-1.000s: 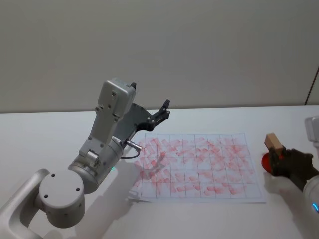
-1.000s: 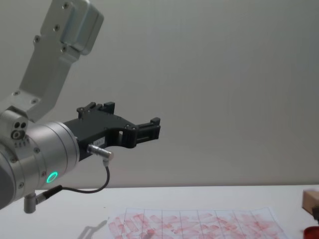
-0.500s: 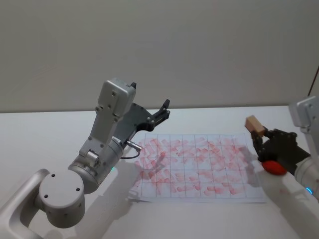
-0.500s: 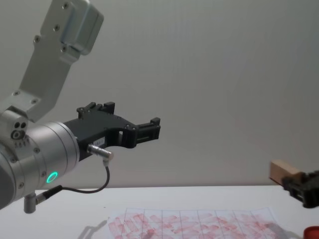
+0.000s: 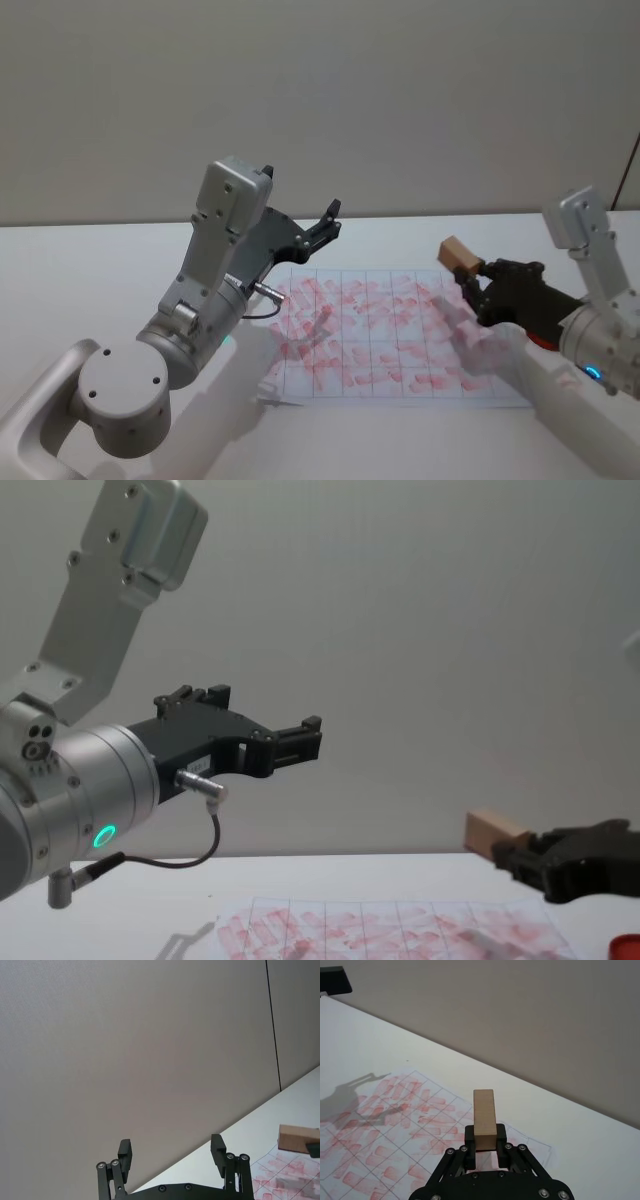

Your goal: Use the one hand to pick up the stamp and affix it onto the A4 paper.

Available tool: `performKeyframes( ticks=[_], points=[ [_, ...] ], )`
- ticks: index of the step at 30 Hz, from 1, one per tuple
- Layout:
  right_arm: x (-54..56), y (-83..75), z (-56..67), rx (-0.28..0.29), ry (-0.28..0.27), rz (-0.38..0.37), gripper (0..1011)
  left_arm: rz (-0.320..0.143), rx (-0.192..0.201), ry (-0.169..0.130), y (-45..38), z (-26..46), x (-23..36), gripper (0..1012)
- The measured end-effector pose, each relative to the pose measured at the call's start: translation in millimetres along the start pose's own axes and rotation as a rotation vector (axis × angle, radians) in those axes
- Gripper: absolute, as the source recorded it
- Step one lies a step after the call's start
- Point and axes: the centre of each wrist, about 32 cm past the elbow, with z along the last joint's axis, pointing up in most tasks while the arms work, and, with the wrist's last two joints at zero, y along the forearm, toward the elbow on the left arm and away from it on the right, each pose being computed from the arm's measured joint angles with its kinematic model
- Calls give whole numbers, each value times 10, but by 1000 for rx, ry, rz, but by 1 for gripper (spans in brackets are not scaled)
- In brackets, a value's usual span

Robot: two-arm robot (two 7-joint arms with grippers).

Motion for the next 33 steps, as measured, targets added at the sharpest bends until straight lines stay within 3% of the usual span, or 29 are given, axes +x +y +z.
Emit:
performKeyframes(
  ticks=[9,22,33],
  points=[
    [42,106,-71,-66,52,80,214,0,0,0,0,0,0,1001],
    [32,160,-139,-212,92,105,216,0,0,0,0,0,0,1001],
    [22,195,-153,-255,91,108,214,0,0,0,0,0,0,1001]
  ],
)
